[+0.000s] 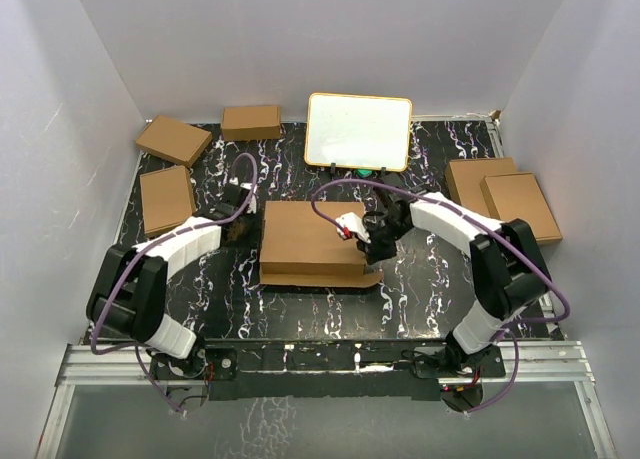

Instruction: Fold the paper box

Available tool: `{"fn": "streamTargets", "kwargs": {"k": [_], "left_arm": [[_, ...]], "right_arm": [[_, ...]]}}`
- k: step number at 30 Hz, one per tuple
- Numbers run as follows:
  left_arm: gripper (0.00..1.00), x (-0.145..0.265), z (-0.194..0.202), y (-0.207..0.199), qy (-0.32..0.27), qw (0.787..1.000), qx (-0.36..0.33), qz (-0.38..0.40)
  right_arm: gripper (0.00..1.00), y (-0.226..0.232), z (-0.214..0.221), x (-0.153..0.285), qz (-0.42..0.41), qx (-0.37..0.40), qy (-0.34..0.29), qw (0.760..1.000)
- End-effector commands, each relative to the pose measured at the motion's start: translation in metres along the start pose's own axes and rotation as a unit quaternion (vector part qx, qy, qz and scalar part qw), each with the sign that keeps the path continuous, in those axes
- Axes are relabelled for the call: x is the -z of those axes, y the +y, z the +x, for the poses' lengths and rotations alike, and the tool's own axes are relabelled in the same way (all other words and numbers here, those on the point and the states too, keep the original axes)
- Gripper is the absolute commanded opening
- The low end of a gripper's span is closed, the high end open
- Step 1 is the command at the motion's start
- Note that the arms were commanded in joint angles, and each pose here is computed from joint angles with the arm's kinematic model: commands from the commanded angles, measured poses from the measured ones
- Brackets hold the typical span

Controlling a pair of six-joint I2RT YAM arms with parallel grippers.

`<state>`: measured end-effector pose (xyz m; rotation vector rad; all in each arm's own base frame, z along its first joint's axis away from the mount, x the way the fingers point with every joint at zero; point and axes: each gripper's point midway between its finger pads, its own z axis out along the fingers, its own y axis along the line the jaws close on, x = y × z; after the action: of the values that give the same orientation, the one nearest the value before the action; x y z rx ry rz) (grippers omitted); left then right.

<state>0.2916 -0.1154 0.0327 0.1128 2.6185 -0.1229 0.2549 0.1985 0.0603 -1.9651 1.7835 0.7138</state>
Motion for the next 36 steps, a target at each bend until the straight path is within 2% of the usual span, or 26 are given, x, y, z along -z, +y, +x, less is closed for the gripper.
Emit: {"fn": "streamTargets", "kwargs": {"k": [1, 14, 17, 21, 25, 28, 31, 34, 36], "left_arm": [[0.48, -0.005, -0.021, -0.057, -0.009, 0.991, -0.035, 0.126], [0.49, -0.038, -0.059, -0.127, 0.023, 0.96, -0.088, 0.266], [0.49, -0.046, -0.069, -0.139, 0.03, 0.956, -0.093, 0.278], [0.5, -0.057, -0.093, -0.136, 0.017, 0.967, -0.077, 0.242], [0.58, -0.058, -0.136, -0.103, -0.028, 0.989, -0.033, 0.142], [0.62, -0.042, -0.166, -0.078, -0.068, 0.992, 0.003, 0.105], [0.64, -0.015, -0.183, -0.061, -0.107, 0.989, 0.009, 0.097], [0.64, 0.024, -0.186, -0.061, -0.154, 0.981, -0.017, 0.117], [0.65, 0.046, -0.173, -0.063, -0.174, 0.974, -0.028, 0.142]], "right_arm": [[0.08, 0.013, -0.053, 0.003, 0.009, 0.066, -0.1, 0.993], [0.16, 0.062, -0.05, 0.008, 0.015, 0.049, -0.125, 0.991], [0.18, 0.066, -0.047, 0.014, 0.03, 0.044, -0.121, 0.991], [0.2, 0.073, -0.051, 0.025, 0.044, 0.051, -0.127, 0.99], [0.21, 0.082, -0.057, 0.034, 0.039, 0.05, -0.136, 0.989], [0.22, 0.088, -0.06, 0.039, 0.029, 0.052, -0.141, 0.988], [0.24, 0.09, -0.066, 0.045, 0.027, 0.059, -0.149, 0.987], [0.25, 0.087, -0.072, 0.05, 0.031, 0.063, -0.154, 0.986], [0.27, 0.086, -0.073, 0.051, 0.031, 0.062, -0.158, 0.985]]}}
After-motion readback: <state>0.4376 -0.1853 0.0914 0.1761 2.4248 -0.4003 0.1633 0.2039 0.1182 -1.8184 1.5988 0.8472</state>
